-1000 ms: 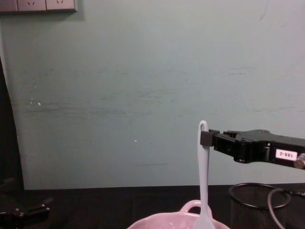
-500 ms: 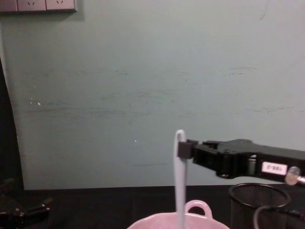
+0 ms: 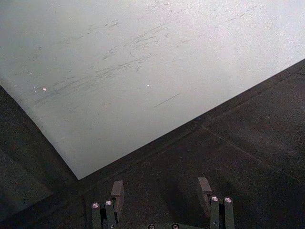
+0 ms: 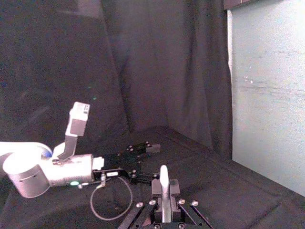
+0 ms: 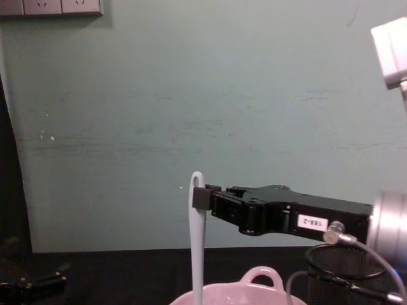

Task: Use the one hand to pick up the spoon and stir the clear water in the bowl.

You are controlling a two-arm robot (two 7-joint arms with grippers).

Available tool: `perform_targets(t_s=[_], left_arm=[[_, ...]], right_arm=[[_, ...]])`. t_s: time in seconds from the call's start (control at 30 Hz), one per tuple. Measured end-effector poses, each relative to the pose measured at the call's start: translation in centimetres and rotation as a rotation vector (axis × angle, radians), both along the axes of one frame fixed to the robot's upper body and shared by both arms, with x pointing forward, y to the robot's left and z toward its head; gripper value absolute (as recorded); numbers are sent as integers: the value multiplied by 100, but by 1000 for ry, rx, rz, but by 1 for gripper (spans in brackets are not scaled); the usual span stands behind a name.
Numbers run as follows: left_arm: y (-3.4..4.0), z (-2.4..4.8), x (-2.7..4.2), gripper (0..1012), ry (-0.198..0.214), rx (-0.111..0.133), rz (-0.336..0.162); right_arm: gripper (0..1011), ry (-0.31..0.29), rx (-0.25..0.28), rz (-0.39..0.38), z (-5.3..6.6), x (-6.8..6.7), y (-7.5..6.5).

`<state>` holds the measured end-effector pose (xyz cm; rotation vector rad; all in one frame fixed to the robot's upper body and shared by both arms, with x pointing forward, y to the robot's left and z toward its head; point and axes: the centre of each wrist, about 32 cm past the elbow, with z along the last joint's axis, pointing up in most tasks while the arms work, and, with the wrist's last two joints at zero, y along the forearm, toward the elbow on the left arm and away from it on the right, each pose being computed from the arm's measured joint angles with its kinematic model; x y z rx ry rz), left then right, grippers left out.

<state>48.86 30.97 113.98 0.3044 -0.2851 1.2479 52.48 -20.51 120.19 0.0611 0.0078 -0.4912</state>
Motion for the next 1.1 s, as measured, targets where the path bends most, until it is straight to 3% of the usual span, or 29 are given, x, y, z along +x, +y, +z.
perform_targets(t_s=[0.17,0.37,0.57,0.8,1.1], left_arm=[[0,0,0,1011,0,0,0],[0,0,0,1011,0,0,0],[0,0,0,1011,0,0,0],[0,0,0,1011,0,0,0],[0,0,0,1011,0,0,0]], right_arm=[[100,3,10,-16,-37,121,18],[100,4,13,-56,-63,225,-59],[100,-9,7,-137,-46,286,-276],[101,-12,-2,-192,-40,225,-492],[100,-8,-16,-176,-20,59,-534]])
